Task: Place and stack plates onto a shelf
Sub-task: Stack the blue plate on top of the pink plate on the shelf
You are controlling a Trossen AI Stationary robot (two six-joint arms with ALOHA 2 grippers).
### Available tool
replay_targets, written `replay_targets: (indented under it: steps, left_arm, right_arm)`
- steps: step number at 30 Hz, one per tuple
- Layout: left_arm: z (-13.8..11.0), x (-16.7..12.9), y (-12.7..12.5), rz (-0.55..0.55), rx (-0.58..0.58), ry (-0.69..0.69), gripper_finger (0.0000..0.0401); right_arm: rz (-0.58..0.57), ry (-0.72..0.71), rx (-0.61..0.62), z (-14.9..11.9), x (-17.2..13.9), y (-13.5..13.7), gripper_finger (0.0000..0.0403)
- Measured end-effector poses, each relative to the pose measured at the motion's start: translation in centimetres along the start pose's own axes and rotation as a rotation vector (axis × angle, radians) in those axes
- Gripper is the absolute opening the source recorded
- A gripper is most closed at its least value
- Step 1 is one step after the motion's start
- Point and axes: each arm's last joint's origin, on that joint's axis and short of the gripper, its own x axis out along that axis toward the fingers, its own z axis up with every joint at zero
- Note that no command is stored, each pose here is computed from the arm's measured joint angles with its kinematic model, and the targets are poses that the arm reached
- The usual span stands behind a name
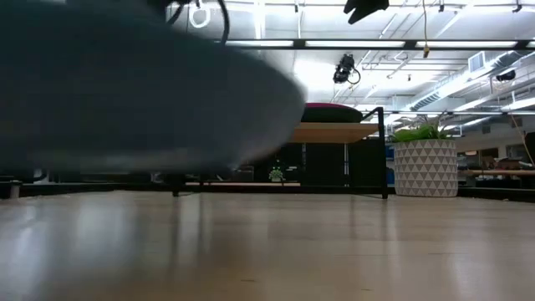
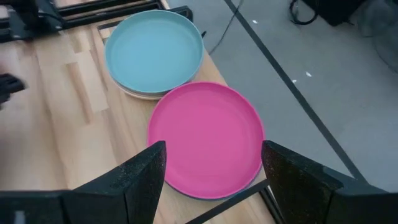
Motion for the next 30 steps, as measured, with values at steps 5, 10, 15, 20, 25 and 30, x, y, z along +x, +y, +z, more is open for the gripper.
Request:
replay_targets:
  steps: [5, 10, 15, 20, 25, 30]
  left_arm:
    - [3.8, -4.8, 1.2, -0.039, -0.077, -0.121, 0.0014]
    - [8.6, -11.3, 1.8, 0.054, -0.057, -0.303, 0.0014]
    - [12.6, -16.7, 2.5, 0.150, -0.031, -0.458, 0.0014]
    - [14.7, -20.0, 3.9, 0.256, -0.057, -0.588, 0.0014]
    - [15.8, -21.9, 4.8, 0.304, -0.093, -0.700, 0.0014]
    - [17.0, -23.2, 4.5, 0.244, -0.079, -0.848, 0.0014]
  right_arm:
    - [0.086, 0.017, 0.033, -0.3, 0.7, 0.3, 0.0269]
    - [0.203, 0.045, 0.116, -0.7, 2.6, 0.8, 0.0269]
    - [0.255, 0.036, 0.156, -0.8, 4.6, 1.9, 0.0269]
    - [0.278, -0.015, 0.222, -0.5, 5.9, 2.7, 0.0269]
    - [0.275, -0.088, 0.289, 0.2, 6.1, 2.8, 0.0269]
    - [0.243, -0.129, 0.296, 0.6, 6.3, 2.9, 0.0269]
